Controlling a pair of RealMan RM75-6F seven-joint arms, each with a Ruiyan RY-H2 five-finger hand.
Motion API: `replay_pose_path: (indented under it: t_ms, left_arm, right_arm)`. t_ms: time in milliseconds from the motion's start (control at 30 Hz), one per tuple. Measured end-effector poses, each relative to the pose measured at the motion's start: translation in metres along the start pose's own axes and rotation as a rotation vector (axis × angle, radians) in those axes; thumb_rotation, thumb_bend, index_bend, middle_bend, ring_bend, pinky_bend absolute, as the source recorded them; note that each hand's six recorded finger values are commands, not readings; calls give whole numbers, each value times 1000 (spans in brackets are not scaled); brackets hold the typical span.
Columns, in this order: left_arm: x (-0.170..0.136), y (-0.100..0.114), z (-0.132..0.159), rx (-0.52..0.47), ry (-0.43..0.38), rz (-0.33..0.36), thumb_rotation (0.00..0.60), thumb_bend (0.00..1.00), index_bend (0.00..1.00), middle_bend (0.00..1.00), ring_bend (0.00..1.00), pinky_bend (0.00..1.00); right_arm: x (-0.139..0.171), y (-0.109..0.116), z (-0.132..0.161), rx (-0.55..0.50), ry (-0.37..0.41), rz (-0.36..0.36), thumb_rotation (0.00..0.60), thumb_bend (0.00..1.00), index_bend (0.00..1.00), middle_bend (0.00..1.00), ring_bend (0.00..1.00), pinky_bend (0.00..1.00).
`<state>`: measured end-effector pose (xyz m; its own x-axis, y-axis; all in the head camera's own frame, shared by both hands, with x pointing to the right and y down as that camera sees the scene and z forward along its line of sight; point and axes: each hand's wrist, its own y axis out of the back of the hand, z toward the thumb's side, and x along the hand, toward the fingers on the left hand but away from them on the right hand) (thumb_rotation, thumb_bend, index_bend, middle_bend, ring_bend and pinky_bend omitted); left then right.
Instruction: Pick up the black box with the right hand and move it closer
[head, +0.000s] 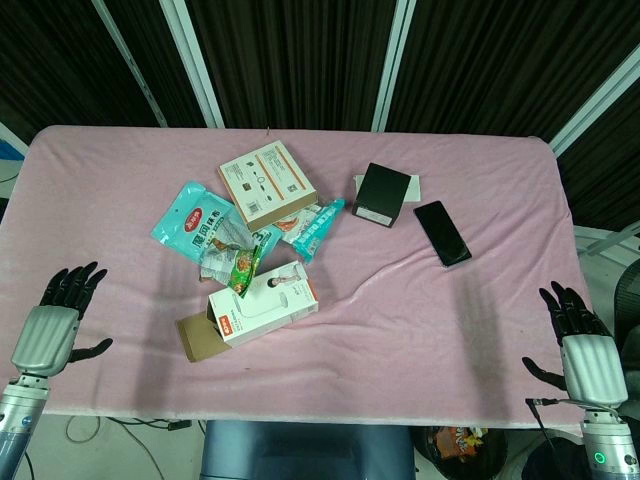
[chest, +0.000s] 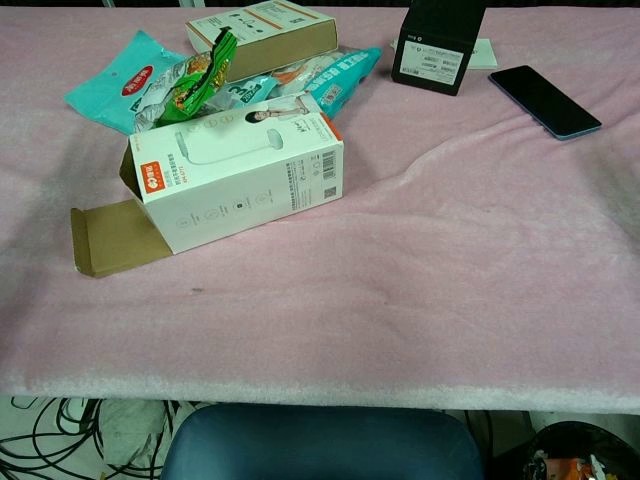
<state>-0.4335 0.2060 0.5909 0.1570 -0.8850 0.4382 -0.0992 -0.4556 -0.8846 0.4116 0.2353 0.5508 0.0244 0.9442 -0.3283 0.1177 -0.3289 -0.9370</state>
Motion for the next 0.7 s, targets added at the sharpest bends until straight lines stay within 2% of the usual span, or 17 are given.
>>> replay_pose_path:
  t_ms: [367,567,700]
  left_arm:
    - [2,-1,-3,-5,28,-3,600,0,0,0,0,0]
    - [4,-2,-8,-14,60,-5,600,0,0,0,0,0]
    - [7,-2,-11,-22,88,-7,600,0,0,0,0,0]
  right_arm:
    - [-16,4,17,-51,-2,29,600,106,0,0,0,232]
    - [-56,4,39,-80,5,57,600,95,0,0,0,232]
    - [-94,-1,63,-110,15,86,600,82,0,0,0,232]
